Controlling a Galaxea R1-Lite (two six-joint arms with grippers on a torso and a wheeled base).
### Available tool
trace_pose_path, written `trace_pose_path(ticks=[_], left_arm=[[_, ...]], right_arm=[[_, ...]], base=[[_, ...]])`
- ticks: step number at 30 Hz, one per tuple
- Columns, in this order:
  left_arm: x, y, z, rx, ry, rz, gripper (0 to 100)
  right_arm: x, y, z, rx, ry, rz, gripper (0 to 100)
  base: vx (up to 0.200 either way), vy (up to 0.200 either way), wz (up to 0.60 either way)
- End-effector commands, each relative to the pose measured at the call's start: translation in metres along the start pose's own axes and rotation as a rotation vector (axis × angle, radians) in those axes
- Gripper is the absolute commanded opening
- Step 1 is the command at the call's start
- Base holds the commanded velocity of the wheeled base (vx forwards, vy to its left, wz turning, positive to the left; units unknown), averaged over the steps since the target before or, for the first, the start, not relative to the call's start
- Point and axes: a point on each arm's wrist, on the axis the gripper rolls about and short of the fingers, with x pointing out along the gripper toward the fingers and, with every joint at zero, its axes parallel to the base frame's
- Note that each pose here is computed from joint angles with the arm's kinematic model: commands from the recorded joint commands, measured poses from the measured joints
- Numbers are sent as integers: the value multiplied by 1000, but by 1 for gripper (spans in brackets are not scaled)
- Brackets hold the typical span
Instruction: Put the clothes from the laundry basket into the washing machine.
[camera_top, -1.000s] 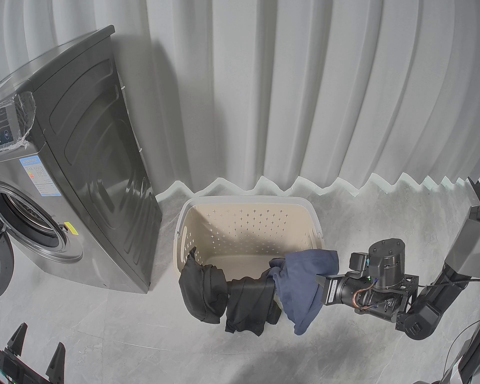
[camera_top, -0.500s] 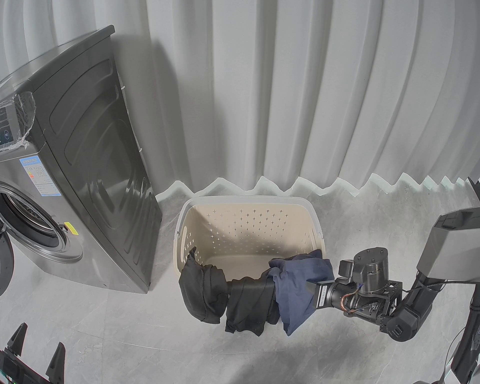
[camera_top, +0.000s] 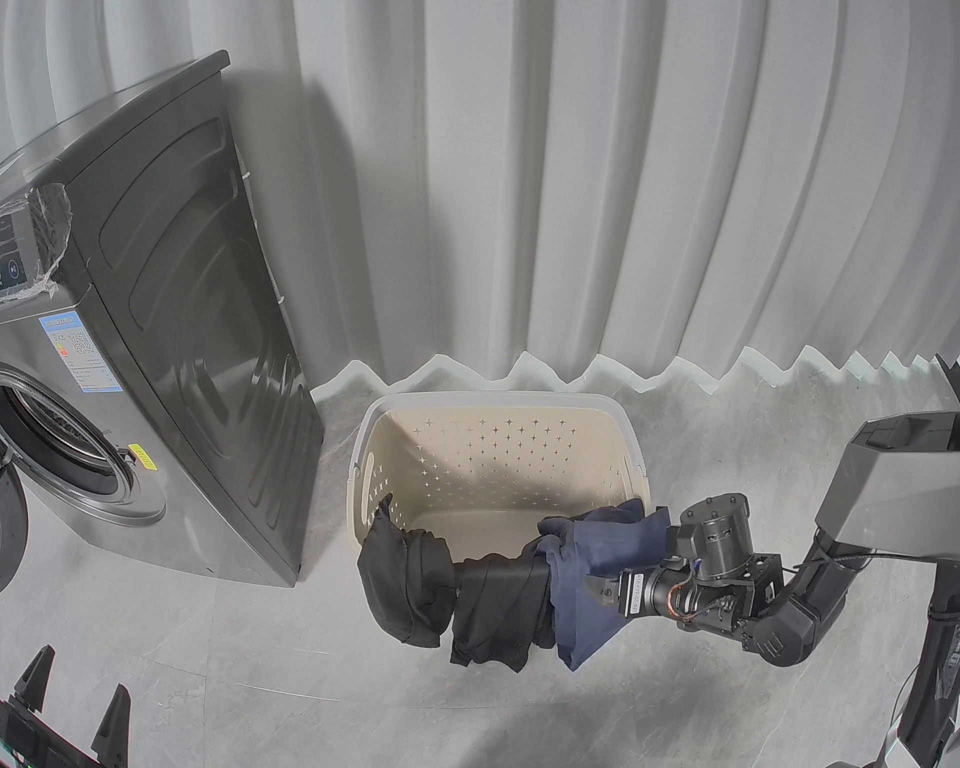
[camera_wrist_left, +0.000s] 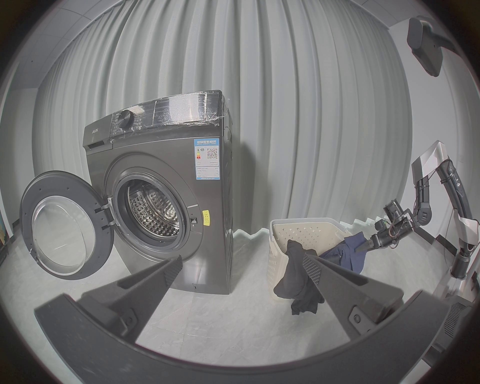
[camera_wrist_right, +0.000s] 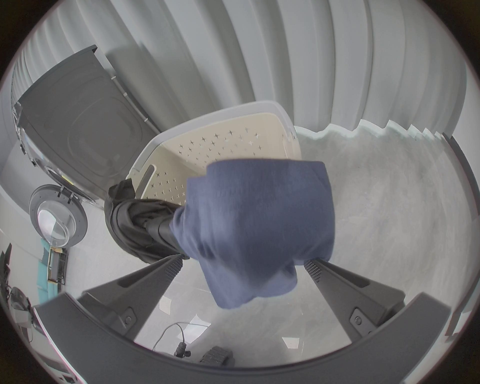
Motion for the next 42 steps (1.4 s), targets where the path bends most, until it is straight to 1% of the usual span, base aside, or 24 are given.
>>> trace_pose_path(ticks=[1,4,11,12,24,28,32,34,37,39,42], left_arm=[[0,0,-5,0,1,0,100],[0,0,-5,0,1,0,100],[0,0,-5,0,1,0,100],[0,0,-5,0,1,0,100],[0,0,-5,0,1,0,100],[0,0,-5,-2,1,0,100],[0,0,-5,-2,1,0,100],[0,0,-5,-2,-1,0,100],[0,0,-5,-2,1,0,100],[0,0,-5,0,1,0,100],[0,0,-5,-2,1,0,100]], right_arm=[[15,3,10,9,-13,-1,100],[18,6,13,9,-19,4,100],[29,10,9,6,-18,13,100],[29,10,9,5,-16,12,0],[28,10,9,12,-22,18,0],[21,15,14,12,-59,42,0],[-6,24,25,9,-115,85,0],[-31,34,33,5,-159,122,0],[-54,42,39,0,-210,135,0],[-71,50,40,-3,-240,159,0],[-94,58,41,-7,-274,196,0]], base=[[0,0,0],[0,0,0],[0,0,0],[0,0,0],[0,0,0],[0,0,0],[0,0,0],[0,0,0],[0,0,0],[0,0,0],[0,0,0]])
